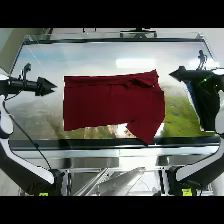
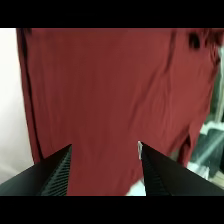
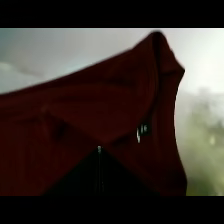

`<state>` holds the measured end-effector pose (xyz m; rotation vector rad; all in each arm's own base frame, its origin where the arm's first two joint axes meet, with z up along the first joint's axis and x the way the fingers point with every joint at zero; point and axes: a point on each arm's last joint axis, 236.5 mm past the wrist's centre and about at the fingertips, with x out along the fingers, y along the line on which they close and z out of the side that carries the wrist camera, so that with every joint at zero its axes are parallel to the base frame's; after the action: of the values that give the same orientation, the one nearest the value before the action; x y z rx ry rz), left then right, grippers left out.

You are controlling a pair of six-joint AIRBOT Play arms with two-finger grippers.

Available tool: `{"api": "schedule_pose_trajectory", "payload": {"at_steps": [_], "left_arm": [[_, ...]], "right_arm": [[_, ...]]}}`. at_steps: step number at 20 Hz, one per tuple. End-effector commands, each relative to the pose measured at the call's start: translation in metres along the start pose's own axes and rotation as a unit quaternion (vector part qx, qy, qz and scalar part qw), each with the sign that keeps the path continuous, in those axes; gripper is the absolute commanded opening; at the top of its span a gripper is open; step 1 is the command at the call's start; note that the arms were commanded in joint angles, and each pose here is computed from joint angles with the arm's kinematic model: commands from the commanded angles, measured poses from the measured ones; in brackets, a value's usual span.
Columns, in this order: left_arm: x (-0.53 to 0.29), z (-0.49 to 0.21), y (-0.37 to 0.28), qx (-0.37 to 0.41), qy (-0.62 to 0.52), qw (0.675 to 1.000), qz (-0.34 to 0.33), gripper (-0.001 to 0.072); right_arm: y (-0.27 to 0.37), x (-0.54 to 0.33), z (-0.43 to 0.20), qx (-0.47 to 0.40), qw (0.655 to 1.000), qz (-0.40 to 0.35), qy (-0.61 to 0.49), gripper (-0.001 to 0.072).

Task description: Fold the shirts.

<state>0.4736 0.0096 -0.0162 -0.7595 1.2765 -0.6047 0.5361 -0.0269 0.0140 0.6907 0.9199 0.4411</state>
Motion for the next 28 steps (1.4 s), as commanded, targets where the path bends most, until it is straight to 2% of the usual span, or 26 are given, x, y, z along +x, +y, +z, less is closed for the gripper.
{"api": "schedule_pose_trajectory", "payload": {"at_steps": [1, 4, 6, 9, 12, 15, 16, 17, 18, 19, 20, 22, 28], "left_arm": [[0.005, -0.085, -0.003, -0.038, 0.046, 0.998, 0.014, 0.0448], [0.020, -0.138, 0.015, -0.094, 0.014, 0.995, 0.043, 0.0449], [0.032, -0.176, 0.040, -0.123, 0.015, 0.989, 0.085, 0.0449], [0.046, -0.203, 0.066, -0.148, 0.002, 0.981, 0.124, 0.0449], [0.054, -0.199, 0.072, -0.127, -0.007, 0.982, 0.141, 0.0450], [0.067, -0.178, 0.047, -0.081, -0.010, 0.988, 0.129, 0.0447], [0.071, -0.171, 0.035, -0.064, -0.011, 0.991, 0.117, 0.0358], [0.075, -0.168, 0.025, -0.045, -0.004, 0.993, 0.113, 0.0176], [0.077, -0.167, 0.017, -0.026, 0.008, 0.993, 0.113, 0.0026], [0.076, -0.166, 0.013, -0.015, 0.015, 0.993, 0.113, 0.0023], [0.074, -0.165, 0.011, -0.005, 0.021, 0.993, 0.117, 0.0021], [0.069, -0.160, 0.011, -0.008, 0.020, 0.992, 0.125, 0.0021], [0.050, -0.144, 0.012, -0.019, -0.003, 0.993, 0.120, 0.0020]], "right_arm": [[-0.009, -0.031, -0.077, 0.028, 0.992, -0.057, 0.106, 0.0013], [-0.010, -0.048, -0.103, 0.036, 0.993, -0.084, 0.077, 0.0013], [-0.009, -0.052, -0.121, 0.046, 0.992, -0.096, 0.067, 0.0013], [-0.004, -0.055, -0.146, 0.056, 0.991, -0.097, 0.074, 0.0013], [0.001, -0.058, -0.156, 0.063, 0.991, -0.096, 0.076, 0.0012], [0.004, -0.064, -0.169, 0.081, 0.989, -0.087, 0.093, 0.0012], [0.002, -0.068, -0.175, 0.099, 0.987, -0.086, 0.096, 0.0012], [-0.002, -0.072, -0.183, 0.116, 0.984, -0.084, 0.102, 0.0014], [-0.006, -0.075, -0.194, 0.141, 0.980, -0.083, 0.111, 0.0029], [-0.012, -0.074, -0.206, 0.162, 0.976, -0.084, 0.117, 0.0233], [-0.017, -0.070, -0.216, 0.175, 0.973, -0.086, 0.124, 0.0399], [-0.026, -0.057, -0.242, 0.192, 0.967, -0.091, 0.141, 0.0362], [-0.035, -0.023, -0.292, 0.215, 0.952, -0.095, 0.196, 0.0363]]}}
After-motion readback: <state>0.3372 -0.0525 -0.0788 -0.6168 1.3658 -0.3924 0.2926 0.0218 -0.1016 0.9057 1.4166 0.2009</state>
